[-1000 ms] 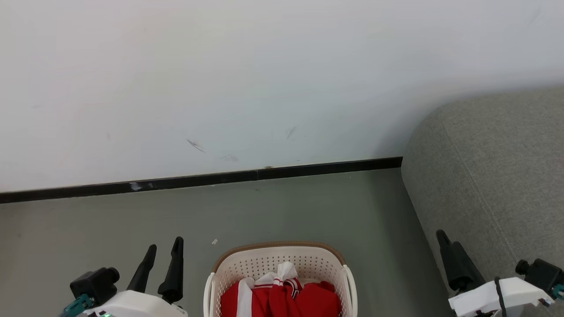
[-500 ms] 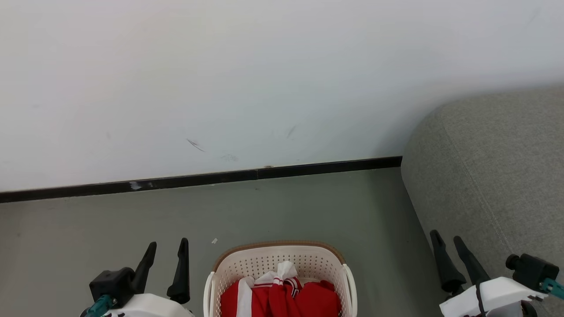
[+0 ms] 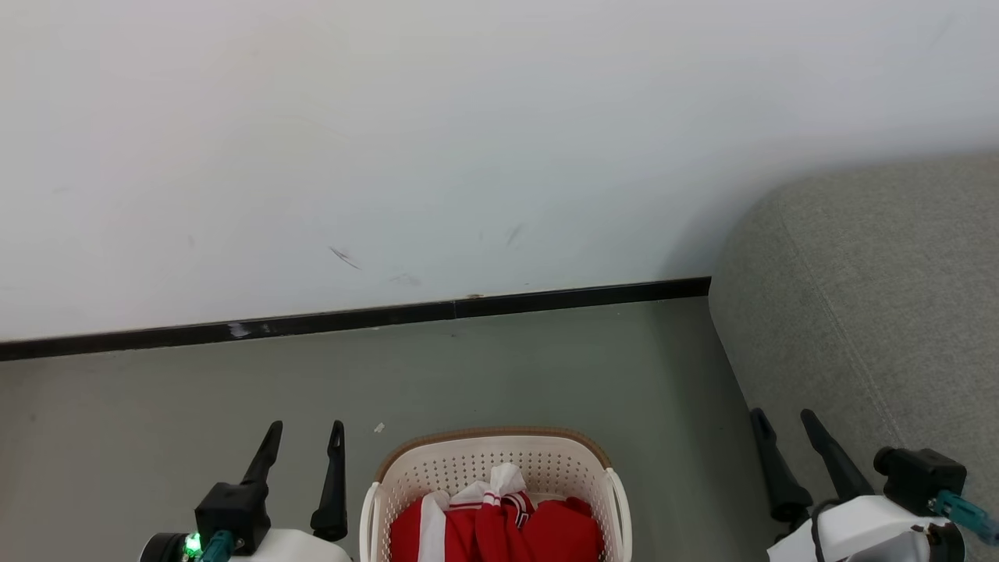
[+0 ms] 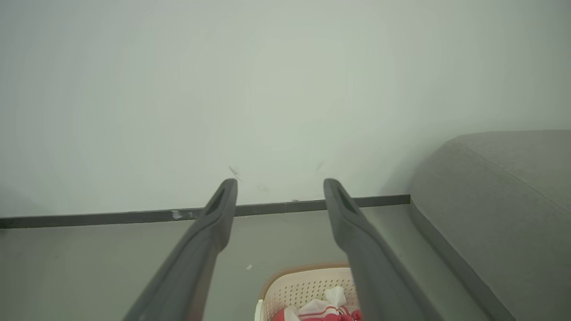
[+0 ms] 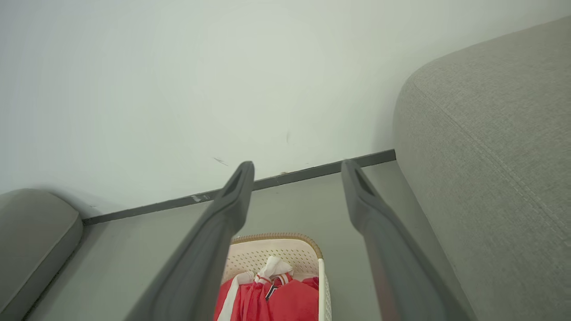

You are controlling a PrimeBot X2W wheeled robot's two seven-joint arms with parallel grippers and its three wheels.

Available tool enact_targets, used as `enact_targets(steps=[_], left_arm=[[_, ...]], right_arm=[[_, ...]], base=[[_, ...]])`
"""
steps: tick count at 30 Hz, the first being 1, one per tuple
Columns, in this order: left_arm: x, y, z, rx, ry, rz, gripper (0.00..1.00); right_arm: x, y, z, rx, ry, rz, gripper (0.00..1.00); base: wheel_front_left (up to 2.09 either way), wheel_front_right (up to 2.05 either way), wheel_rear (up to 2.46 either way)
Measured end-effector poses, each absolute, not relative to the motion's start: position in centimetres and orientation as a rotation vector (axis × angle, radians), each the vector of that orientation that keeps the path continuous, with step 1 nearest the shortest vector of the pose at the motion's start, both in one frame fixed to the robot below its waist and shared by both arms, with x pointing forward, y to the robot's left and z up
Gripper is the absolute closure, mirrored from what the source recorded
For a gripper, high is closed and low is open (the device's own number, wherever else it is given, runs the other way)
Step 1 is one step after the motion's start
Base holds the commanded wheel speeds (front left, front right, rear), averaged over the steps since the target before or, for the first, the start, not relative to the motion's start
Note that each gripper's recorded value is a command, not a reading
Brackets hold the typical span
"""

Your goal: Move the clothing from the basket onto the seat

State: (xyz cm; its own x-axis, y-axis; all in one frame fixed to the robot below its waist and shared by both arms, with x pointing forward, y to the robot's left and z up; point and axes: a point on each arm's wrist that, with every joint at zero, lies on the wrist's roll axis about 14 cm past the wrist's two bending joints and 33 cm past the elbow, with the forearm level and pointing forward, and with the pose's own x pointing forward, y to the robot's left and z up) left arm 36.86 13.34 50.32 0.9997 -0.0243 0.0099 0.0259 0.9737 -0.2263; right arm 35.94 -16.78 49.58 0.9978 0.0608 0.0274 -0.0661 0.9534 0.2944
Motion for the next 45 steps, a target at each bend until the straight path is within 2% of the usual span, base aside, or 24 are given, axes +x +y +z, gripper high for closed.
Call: enact_targets(steps=[15, 45], left_arm=[[36.8, 13.5, 51.0, -0.045, -0.074, 0.005, 0.00], [37.3, 14.1, 50.1, -0.072, -0.043, 0.033, 0.00]], right_arm=[[35.9, -16.3, 50.4, 0.072, -0.066, 0.104, 0.00], [35.9, -16.1, 50.2, 0.098, -0.060, 0.107, 0.00]], base=[[0.00, 0.00, 0.00], [0.00, 0.00, 0.00]])
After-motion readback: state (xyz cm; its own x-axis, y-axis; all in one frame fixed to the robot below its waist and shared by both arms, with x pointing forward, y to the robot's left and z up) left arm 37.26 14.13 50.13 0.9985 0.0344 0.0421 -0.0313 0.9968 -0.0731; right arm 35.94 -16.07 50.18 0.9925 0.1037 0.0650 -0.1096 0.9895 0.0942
